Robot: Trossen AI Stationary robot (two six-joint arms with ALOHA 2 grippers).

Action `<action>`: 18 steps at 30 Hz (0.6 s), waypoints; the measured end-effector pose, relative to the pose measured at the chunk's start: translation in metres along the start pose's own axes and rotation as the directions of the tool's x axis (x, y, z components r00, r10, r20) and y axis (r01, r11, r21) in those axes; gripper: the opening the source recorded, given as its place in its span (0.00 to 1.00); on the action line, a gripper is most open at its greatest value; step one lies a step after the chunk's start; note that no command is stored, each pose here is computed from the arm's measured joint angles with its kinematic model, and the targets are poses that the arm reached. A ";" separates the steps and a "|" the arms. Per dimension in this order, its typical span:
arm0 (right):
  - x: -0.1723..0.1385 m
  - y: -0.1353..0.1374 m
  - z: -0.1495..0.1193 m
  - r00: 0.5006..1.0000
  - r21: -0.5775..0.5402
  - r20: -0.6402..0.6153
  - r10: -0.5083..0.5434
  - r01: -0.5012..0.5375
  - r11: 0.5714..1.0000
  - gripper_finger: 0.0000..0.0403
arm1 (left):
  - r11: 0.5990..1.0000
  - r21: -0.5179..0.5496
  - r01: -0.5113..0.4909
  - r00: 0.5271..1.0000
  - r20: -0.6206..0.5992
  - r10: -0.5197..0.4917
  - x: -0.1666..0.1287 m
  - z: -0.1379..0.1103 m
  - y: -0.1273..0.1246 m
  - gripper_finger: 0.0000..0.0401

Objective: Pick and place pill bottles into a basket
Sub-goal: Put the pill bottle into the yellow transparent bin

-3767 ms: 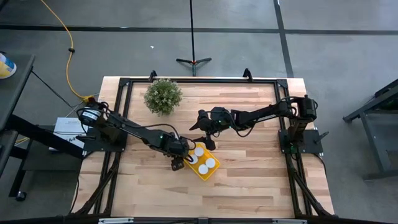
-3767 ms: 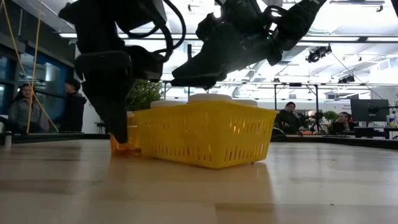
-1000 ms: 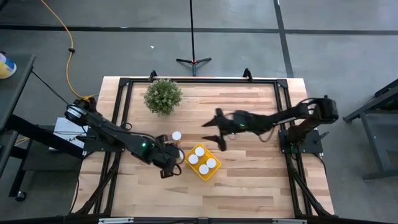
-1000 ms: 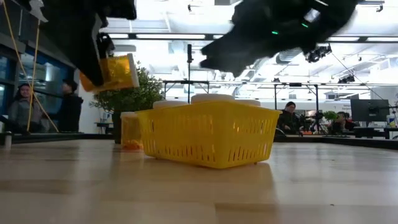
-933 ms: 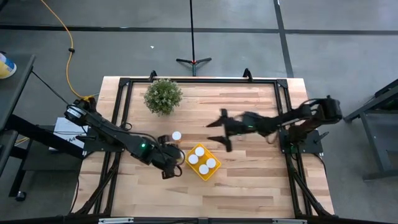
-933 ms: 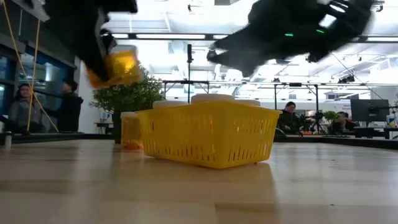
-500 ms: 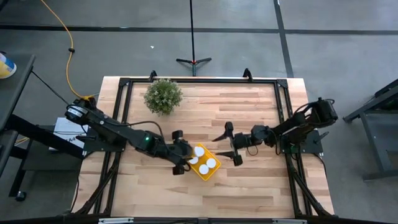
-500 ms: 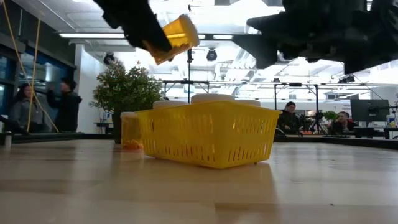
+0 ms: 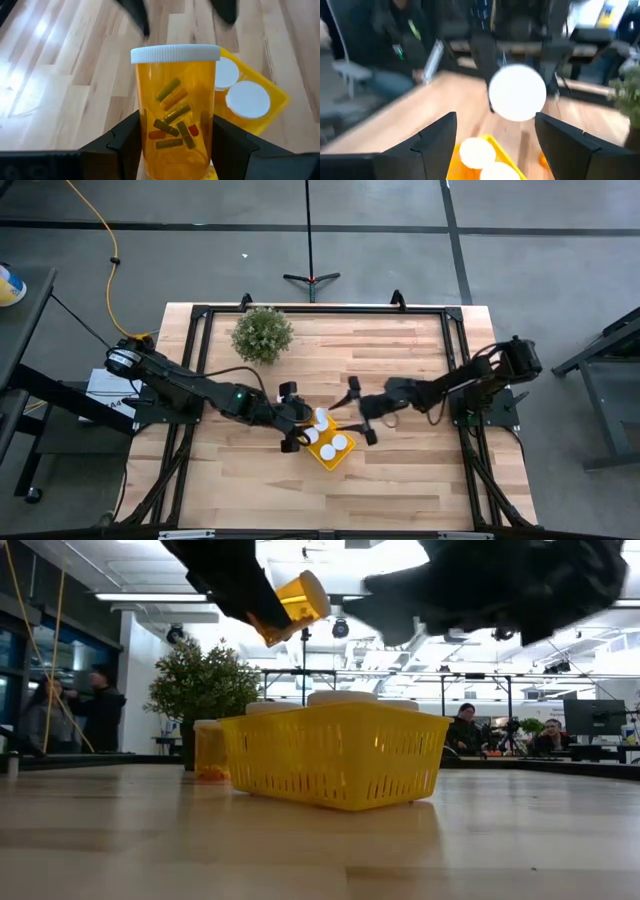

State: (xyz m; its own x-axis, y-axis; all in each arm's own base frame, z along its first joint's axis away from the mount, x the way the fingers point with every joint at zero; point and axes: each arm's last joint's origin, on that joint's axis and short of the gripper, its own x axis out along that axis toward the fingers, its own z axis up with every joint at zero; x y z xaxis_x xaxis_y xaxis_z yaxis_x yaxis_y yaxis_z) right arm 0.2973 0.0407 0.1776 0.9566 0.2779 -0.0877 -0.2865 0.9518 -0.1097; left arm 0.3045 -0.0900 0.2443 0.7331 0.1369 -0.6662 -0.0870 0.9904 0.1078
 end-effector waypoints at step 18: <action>0.026 -0.018 0.027 0.992 0.010 -0.125 -0.003 0.004 1.000 0.64 | 1.000 0.006 -0.026 1.000 -0.017 0.026 0.000 -0.002 0.001 0.57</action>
State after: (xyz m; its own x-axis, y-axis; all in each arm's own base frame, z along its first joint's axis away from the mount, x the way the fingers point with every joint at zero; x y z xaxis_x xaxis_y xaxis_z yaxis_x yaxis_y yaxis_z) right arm 0.3287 0.0345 0.2039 0.9432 0.2569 -0.2106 -0.2823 0.9541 -0.1004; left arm 0.3030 -0.0889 0.2429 0.7190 0.1631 -0.6756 -0.1018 0.9863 0.1298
